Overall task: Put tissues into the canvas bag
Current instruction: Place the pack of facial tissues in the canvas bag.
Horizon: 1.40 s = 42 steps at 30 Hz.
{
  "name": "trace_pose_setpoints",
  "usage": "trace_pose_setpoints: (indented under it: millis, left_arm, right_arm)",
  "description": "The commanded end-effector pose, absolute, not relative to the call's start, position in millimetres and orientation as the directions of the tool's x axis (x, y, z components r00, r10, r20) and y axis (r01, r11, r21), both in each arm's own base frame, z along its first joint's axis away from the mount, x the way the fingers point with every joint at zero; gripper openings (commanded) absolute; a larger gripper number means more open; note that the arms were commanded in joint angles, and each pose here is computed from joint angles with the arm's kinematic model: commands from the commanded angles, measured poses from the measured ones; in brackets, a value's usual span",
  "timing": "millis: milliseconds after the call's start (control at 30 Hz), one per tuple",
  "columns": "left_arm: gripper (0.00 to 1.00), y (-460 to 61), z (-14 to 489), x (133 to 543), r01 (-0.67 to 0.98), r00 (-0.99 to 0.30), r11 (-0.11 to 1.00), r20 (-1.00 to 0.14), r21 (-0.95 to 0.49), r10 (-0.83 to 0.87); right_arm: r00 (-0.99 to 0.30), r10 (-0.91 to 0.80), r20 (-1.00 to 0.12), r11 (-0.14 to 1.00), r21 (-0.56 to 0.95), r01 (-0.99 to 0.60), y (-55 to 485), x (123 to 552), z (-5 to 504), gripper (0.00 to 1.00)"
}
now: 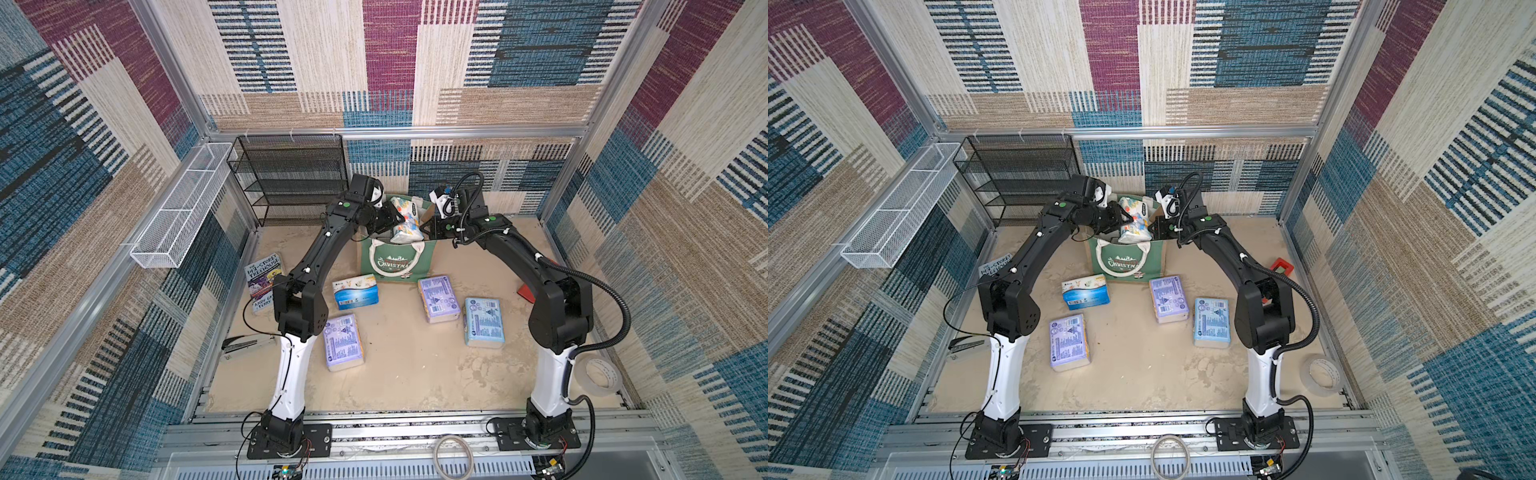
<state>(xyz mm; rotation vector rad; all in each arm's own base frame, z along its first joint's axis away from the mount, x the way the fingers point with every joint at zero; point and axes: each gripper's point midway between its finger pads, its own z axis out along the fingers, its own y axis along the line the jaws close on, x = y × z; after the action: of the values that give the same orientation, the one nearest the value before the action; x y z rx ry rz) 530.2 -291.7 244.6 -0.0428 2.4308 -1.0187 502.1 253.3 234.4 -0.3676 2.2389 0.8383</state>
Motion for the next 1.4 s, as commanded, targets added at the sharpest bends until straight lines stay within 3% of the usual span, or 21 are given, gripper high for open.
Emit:
trace_pose_setpoints:
  millis: [0,633,1067,1367]
  left_arm:
    - [0.37,-298.0,246.7,526.7,0.195,-0.867,0.734,-0.464,-0.650,-0.181]
    - [0.39,-330.9,159.8,520.7,0.215,-0.942,0.725,-0.335,-0.654,-0.024]
    - [0.44,-299.0,88.0,517.9,0.135,-0.968,0.850,-0.250,-0.510,0.004]
    - [0.55,-264.9,64.1,516.8,0.079,-0.979,0.910,-0.206,-0.407,-0.007]
  right_arm:
    - [-0.682,0.016,-0.731,0.733,0.472,-0.490,257.4,502.4,251.3,0.01]
    - [-0.682,0.012,-0.731,0.706,0.489,-0.512,265.5,497.7,252.5,0.01]
    - [-0.678,0.025,-0.735,0.719,0.484,-0.498,260.6,499.2,254.6,0.01]
    - [-0.680,0.043,-0.732,0.731,0.486,-0.478,249.1,503.8,251.3,0.01]
